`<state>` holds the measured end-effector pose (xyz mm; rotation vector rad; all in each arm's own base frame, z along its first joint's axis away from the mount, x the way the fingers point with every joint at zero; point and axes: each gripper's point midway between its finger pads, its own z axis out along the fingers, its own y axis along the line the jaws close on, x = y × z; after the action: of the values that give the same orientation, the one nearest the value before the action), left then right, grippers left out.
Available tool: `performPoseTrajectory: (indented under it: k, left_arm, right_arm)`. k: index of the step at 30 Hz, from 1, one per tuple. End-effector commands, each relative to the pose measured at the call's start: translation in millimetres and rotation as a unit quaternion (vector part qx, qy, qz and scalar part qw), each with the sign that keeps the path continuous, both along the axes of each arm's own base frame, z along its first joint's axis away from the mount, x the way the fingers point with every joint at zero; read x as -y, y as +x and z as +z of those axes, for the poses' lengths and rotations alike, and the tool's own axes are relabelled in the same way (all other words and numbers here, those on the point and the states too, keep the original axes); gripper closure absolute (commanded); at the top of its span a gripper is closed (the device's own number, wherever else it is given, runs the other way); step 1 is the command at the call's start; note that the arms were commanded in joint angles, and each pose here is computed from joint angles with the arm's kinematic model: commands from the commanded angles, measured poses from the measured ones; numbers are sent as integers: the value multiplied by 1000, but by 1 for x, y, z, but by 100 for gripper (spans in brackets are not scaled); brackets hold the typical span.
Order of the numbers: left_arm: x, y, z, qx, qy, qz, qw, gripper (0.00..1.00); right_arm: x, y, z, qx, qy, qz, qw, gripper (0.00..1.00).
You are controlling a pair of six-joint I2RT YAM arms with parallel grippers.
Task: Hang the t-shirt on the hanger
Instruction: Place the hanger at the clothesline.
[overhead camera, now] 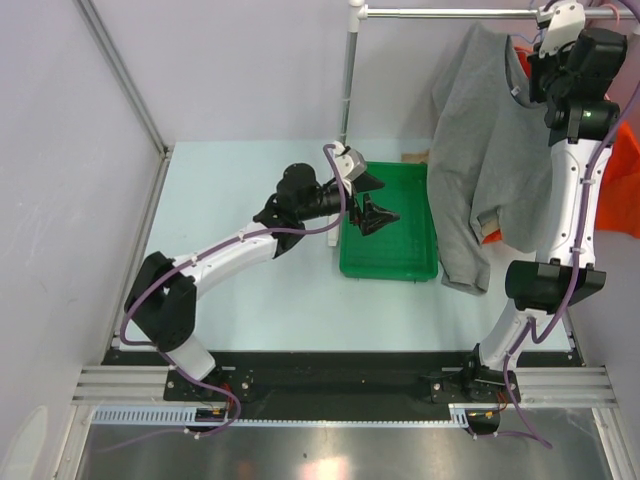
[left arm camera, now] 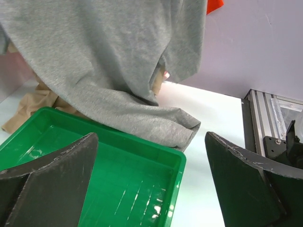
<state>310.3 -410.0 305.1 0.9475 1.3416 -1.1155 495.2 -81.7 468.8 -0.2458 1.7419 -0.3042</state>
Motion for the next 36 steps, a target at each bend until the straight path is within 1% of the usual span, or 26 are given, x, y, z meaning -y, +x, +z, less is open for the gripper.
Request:
performPoseTrajectory:
  k: [1, 6, 7, 10, 13, 14, 17, 18, 19, 20, 21, 22, 25, 26, 27, 28, 29, 30, 31, 32, 33, 34, 36]
  left_arm:
    - [-13, -7, 16, 7, -12, -3, 1000, 0]
    - [-21, -6, 13, 4, -6, 3, 1000, 0]
    - [-23, -5, 11, 3, -5, 5, 1000, 0]
    - [-28, -5, 8, -1, -2, 10, 1000, 0]
    - [-31, -6, 6, -5, 1, 11, 1000, 0]
    - [-32, -7, 7, -4, 1, 12, 1000, 0]
    - [-38, -9, 7, -5, 3, 15, 1000, 0]
    - [-41, -9, 5, -8, 5, 18, 1000, 0]
    - [-44, -10, 7, -6, 4, 20, 1000, 0]
    - [-47, -10, 5, -8, 7, 21, 1000, 0]
    - [-51, -9, 1, -12, 10, 26, 1000, 0]
    - [-54, -9, 0, -14, 11, 29, 999, 0]
    - [-65, -10, -4, -22, 14, 37, 999, 0]
    - [-68, -11, -2, -22, 14, 38, 999, 0]
    - [-72, -11, -7, -28, 17, 42, 999, 0]
    - [-74, -11, -9, -31, 17, 44, 998, 0]
    - [-77, -12, -10, -35, 19, 44, 998, 0]
    - [-80, -12, -13, -37, 20, 47, 998, 0]
    - [-82, -14, -15, -40, 21, 45, 998, 0]
    - [-83, -15, -19, -44, 24, 45, 998, 0]
    - [-87, -15, -18, -42, 23, 48, 998, 0]
    - [-88, -16, -19, -44, 23, 48, 998, 0]
    - [-93, -14, -23, -48, 28, 53, 997, 0]
  right_arm:
    - [0, 4, 33, 63, -1, -13, 998, 100]
    - [-5, 3, 13, 36, -12, -22, 999, 100]
    - [-5, 6, 0, 22, -13, -22, 999, 100]
    - [-6, 3, -10, 13, -16, -34, 999, 100]
    - [-11, -4, -9, 13, -9, -35, 999, 69]
    - [-12, -6, -9, 12, 0, -36, 999, 53]
    - [-18, -23, 1, 18, 10, -33, 999, 34]
    - [-20, -30, 2, 14, 10, -31, 999, 30]
    - [-24, -43, 14, 25, 7, -27, 999, 21]
    - [-25, -48, 8, 15, 1, -26, 1000, 14]
    - [-26, -56, 6, 7, -3, -24, 1000, 10]
    - [-29, -74, 18, 19, -6, -22, 1000, 4]
    - [-35, -99, 8, -8, -23, -13, 1000, 2]
    - [-39, -118, 17, 4, -24, -8, 1000, 2]
    - [-41, -125, 5, -12, -29, -1, 1000, 1]
    - [-44, -133, 4, -12, -28, 6, 1000, 1]
    - [-47, -153, 15, 7, -30, 11, 999, 1]
    - [-49, -160, 7, -4, -28, 15, 999, 1]
    - [-61, -165, -3, -16, -23, 46, 999, 1]
    - [-66, -171, -10, -26, -20, 60, 998, 1]
    - [-73, -184, -16, -38, -18, 79, 996, 2]
    - [-87, -188, -32, -59, -21, 121, 991, 4]
    - [-102, -196, -56, -100, -19, 155, 983, 7]
